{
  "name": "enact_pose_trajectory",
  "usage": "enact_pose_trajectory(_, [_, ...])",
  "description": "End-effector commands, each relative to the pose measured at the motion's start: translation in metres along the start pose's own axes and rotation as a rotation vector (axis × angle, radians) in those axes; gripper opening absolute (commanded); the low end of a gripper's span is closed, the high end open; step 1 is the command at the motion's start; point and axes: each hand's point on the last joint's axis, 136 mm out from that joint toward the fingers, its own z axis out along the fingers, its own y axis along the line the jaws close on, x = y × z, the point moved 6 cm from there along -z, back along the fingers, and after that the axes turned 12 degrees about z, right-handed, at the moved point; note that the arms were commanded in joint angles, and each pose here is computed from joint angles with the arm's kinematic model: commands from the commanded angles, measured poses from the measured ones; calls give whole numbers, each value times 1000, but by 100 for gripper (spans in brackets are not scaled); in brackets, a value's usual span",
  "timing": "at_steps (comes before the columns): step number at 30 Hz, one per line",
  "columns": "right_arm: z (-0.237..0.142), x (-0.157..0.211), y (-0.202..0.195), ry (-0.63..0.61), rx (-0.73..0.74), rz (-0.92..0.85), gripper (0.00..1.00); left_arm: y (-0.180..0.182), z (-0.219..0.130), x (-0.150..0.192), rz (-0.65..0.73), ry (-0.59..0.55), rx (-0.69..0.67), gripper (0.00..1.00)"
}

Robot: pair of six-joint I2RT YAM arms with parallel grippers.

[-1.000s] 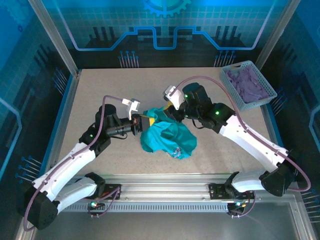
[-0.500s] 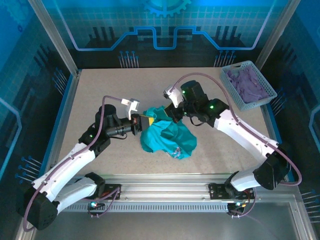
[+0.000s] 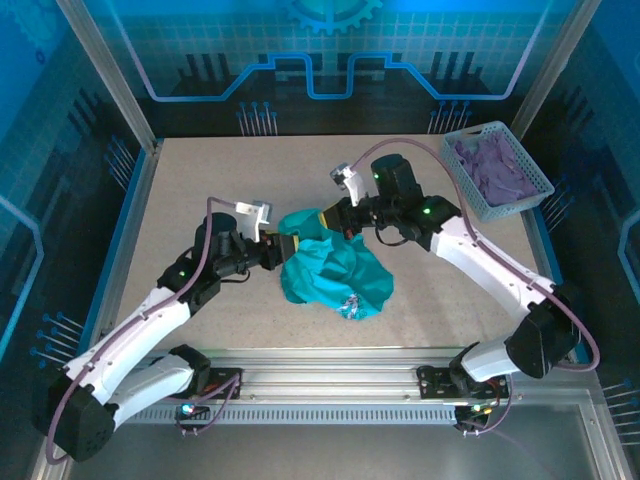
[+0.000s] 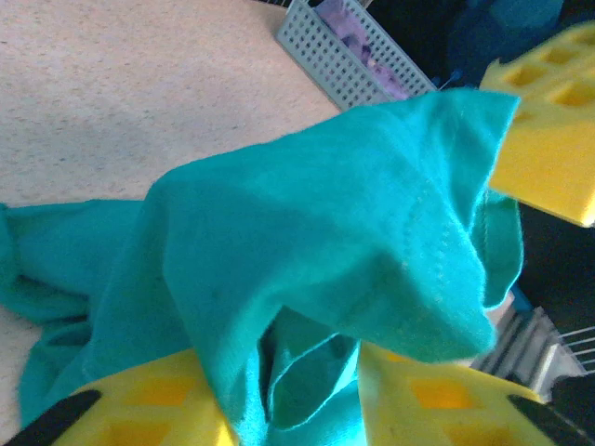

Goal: Fold the inside-out t-shirt

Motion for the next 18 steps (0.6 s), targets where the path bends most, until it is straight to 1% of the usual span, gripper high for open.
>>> enact_pose_trajectory(1, [5,-11,11,-9,-48,-2,0,5,-12,6,27,-5,-53,46])
enact_pose_trajectory(3, [6,-12,11,-1,-46,-6,0,5,-18,3,30,-25,-75,52])
enact_pose_trajectory(5, [6,-12,11,7,-37,-12,0,5,-23,-1,31,-46,-100,56])
enact_pose_trajectory(8, [6,-12,13,11,-37,-20,0,6,-23,-8,37,-40,-134,62])
enact_pose_trajectory(13, [7,-11,13,20,-34,-28,0,5,-15,-20,55,10,-186,65])
enact_pose_trajectory(18, [7,-9,9,32,-12,-43,0,-4,-24,-30,91,-27,-205,68])
